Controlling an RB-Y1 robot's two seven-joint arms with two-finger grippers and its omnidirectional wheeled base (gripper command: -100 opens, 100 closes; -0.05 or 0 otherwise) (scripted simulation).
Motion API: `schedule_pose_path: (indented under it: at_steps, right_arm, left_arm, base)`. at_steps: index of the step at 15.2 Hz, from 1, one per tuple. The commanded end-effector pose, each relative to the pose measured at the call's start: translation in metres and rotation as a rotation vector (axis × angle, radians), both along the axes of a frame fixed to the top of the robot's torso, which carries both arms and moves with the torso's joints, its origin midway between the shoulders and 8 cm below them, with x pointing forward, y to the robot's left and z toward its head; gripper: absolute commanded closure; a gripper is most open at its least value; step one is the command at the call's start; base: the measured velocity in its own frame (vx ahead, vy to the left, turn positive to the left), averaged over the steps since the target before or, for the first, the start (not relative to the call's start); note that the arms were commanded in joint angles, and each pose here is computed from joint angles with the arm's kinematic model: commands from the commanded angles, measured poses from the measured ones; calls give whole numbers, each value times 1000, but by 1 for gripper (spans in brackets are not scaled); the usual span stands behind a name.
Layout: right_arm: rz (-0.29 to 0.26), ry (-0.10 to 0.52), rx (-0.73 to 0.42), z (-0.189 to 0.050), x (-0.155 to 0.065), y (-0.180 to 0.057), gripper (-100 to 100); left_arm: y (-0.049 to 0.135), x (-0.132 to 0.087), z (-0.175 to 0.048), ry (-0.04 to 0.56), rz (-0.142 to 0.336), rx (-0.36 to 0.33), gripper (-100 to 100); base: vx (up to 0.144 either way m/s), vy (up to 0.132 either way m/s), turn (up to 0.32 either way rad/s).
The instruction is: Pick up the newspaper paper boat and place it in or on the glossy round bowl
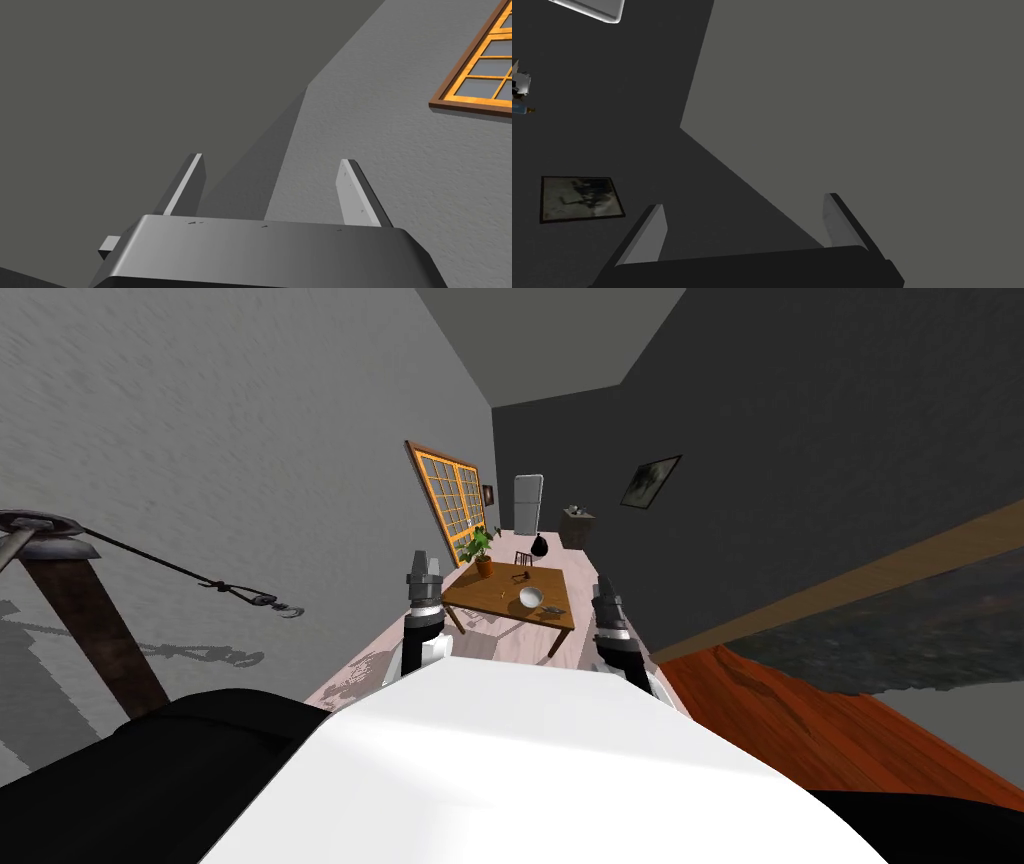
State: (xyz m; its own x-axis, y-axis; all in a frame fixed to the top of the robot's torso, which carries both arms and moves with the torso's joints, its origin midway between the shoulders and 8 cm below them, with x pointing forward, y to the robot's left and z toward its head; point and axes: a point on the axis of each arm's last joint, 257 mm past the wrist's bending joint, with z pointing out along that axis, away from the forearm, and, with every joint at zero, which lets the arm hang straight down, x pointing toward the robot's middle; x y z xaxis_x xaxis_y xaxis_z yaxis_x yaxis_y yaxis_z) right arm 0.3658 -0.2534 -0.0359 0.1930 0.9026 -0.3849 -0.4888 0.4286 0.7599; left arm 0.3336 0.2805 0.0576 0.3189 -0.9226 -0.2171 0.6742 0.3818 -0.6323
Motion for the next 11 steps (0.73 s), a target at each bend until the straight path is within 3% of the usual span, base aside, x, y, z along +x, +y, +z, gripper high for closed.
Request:
schedule_pose_path:
  at_steps: [1, 3, 8, 11]
  right_arm:
    - [4, 27, -55, -9, 3, 3, -100]
    - [9, 82, -161, -32, 10, 10, -100]
    - [9, 139, -289, -59, 17, 18, -100]
    - [8, 197, -412, -89, 23, 21, -100]
  left_arm:
    - [0, 0, 0, 0, 0, 0, 0]
    - [0, 0, 0, 0, 0, 0, 0]
    - [0, 0, 0, 0, 0, 0, 0]
    - [0, 0, 0, 0, 0, 0, 0]
  base:
    - [11, -9, 63]
    - [13, -10, 89]
    - [12, -12, 63]
    - [13, -13, 85]
